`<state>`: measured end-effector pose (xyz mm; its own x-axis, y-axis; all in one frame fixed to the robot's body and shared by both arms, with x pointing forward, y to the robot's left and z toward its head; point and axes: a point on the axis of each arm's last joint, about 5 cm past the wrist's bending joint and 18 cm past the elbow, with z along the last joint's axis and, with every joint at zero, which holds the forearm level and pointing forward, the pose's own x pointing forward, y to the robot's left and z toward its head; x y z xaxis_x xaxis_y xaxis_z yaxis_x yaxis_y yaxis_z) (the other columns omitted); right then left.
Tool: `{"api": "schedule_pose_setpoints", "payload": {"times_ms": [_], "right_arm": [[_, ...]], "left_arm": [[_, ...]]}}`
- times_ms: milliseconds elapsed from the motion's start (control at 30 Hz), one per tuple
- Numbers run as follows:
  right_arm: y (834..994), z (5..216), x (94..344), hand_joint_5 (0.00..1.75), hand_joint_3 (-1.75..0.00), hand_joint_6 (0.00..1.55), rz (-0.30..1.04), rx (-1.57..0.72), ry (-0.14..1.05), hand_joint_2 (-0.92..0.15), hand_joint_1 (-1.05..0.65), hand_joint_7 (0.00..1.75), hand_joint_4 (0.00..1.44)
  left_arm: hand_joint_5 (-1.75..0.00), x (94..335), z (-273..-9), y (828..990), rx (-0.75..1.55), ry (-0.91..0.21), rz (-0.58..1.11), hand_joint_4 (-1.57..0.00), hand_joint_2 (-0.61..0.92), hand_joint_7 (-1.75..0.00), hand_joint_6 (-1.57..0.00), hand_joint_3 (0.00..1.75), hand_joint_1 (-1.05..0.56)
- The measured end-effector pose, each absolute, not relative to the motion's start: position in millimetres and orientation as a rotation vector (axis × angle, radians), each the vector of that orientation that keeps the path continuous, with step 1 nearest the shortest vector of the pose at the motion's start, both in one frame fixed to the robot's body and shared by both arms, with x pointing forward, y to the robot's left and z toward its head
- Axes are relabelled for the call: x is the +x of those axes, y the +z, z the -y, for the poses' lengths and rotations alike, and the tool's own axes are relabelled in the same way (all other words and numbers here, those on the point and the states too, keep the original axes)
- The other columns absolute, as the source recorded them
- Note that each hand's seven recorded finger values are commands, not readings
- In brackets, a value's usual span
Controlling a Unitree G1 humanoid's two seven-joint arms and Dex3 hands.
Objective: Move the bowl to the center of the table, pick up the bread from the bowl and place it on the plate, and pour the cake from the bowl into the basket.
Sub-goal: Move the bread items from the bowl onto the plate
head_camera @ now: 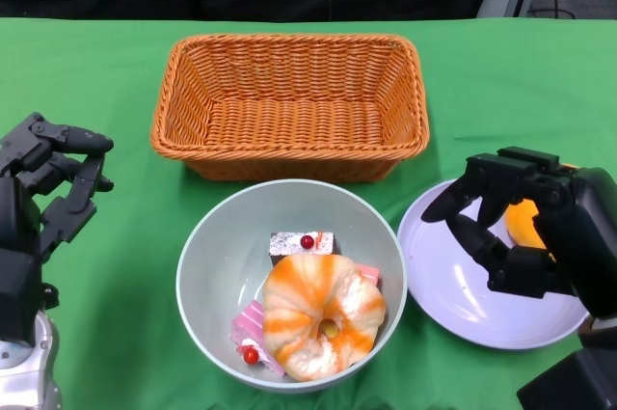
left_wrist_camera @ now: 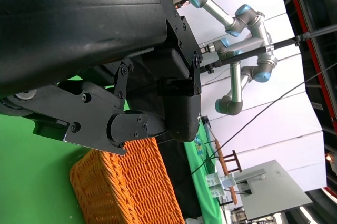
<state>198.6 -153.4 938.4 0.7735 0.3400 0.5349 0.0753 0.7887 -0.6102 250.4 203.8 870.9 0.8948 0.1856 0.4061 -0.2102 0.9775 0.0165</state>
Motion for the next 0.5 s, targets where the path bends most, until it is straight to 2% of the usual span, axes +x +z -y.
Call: {"api": "schedule_pose_setpoints", "payload": {"times_ms": [67,167,233,333,500], "right_arm": [[937.4,153.4,197.8,1.17,-0.31,0.88,0.673,-0.665,0.174,-0.71,-0.17,0.64,0.77],[935.9,152.8,196.4,1.02,-0.12,0.85,0.655,-0.686,0.228,-0.79,-0.24,0.45,0.73],[936.3,151.8,195.7,0.80,-0.03,0.86,0.652,-0.703,0.268,-0.83,-0.31,0.24,0.74],[938.7,151.3,194.9,0.64,-0.01,0.86,0.652,-0.723,0.304,-0.85,-0.36,0.11,0.72],[943.4,144.5,192.3,0.47,0.00,0.83,0.656,-0.735,0.367,-0.85,-0.41,0.03,0.72]], "left_arm": [[-1.47,250.5,-203.7,871.2,0.061,0.204,0.417,-0.77,0.88,-1.13,-0.80,0.40,-0.18],[-1.47,250.6,-203.3,871.3,0.061,0.202,0.417,-0.77,0.88,-1.13,-0.80,0.40,-0.18],[-1.47,250.7,-203.0,871.5,0.062,0.199,0.418,-0.77,0.87,-1.13,-0.80,0.42,-0.16],[-1.47,250.7,-202.8,871.5,0.062,0.198,0.418,-0.76,0.85,-1.13,-0.80,0.46,-0.15],[-1.47,250.7,-202.7,871.4,0.059,0.199,0.419,-0.76,0.83,-1.13,-0.79,0.48,-0.17]]}}
